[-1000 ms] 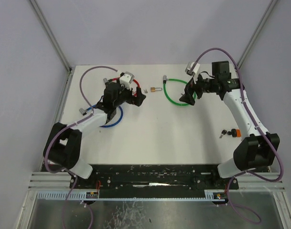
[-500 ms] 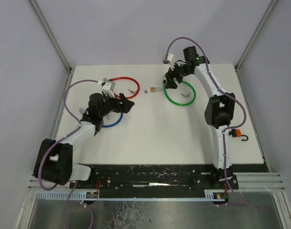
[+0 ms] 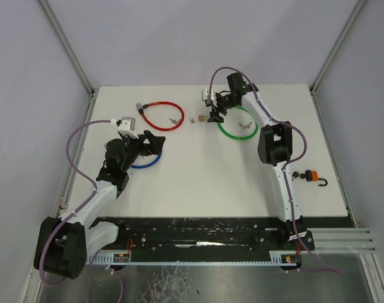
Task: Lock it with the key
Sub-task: Adjust the lock at the center of the board.
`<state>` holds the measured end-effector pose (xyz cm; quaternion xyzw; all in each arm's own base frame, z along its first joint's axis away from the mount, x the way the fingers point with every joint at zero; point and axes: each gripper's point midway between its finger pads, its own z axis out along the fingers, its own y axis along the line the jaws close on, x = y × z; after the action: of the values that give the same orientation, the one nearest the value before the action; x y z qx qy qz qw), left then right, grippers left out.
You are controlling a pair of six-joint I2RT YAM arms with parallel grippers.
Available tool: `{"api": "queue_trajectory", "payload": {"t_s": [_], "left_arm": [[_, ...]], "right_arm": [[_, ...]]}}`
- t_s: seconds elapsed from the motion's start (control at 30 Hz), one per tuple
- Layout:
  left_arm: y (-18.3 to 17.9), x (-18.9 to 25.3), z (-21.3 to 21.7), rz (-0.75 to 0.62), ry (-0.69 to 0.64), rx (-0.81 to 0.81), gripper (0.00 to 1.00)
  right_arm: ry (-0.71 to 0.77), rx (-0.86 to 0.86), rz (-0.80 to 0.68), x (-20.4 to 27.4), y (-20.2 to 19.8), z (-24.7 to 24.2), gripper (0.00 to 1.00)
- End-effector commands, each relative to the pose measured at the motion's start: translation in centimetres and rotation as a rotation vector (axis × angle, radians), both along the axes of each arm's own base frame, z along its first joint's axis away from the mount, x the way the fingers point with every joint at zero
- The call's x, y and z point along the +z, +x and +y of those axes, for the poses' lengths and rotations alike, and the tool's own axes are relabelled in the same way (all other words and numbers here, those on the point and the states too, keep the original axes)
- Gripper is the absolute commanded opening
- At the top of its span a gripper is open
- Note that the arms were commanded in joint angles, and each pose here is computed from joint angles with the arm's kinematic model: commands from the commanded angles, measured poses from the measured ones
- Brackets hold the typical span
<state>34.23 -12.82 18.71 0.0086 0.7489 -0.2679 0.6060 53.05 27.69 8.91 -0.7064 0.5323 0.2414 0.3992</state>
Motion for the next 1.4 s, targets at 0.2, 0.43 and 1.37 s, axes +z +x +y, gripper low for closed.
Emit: {"api": "queue_trajectory", "payload": {"t_s": [0.2, 0.43, 1.37], "left_arm": [[1.1, -0.3, 1.0, -0.011, 0.026, 0.059, 0.91], [1.2, -0.5, 1.0, -0.004, 0.031, 0.065, 0.91], [0.8, -0.4, 1.1, 0.004, 0.019, 0.066, 0.91]], "right_arm": [[0.147, -0.237, 0.072, -0.3, 4.9, 2.4, 0.71], [0.138, -0.277, 0.153, -2.8, 4.5, 3.1, 0.69], [-0.03, -0.19, 0.202, -6.9, 0.0, 2.4, 0.41]]}}
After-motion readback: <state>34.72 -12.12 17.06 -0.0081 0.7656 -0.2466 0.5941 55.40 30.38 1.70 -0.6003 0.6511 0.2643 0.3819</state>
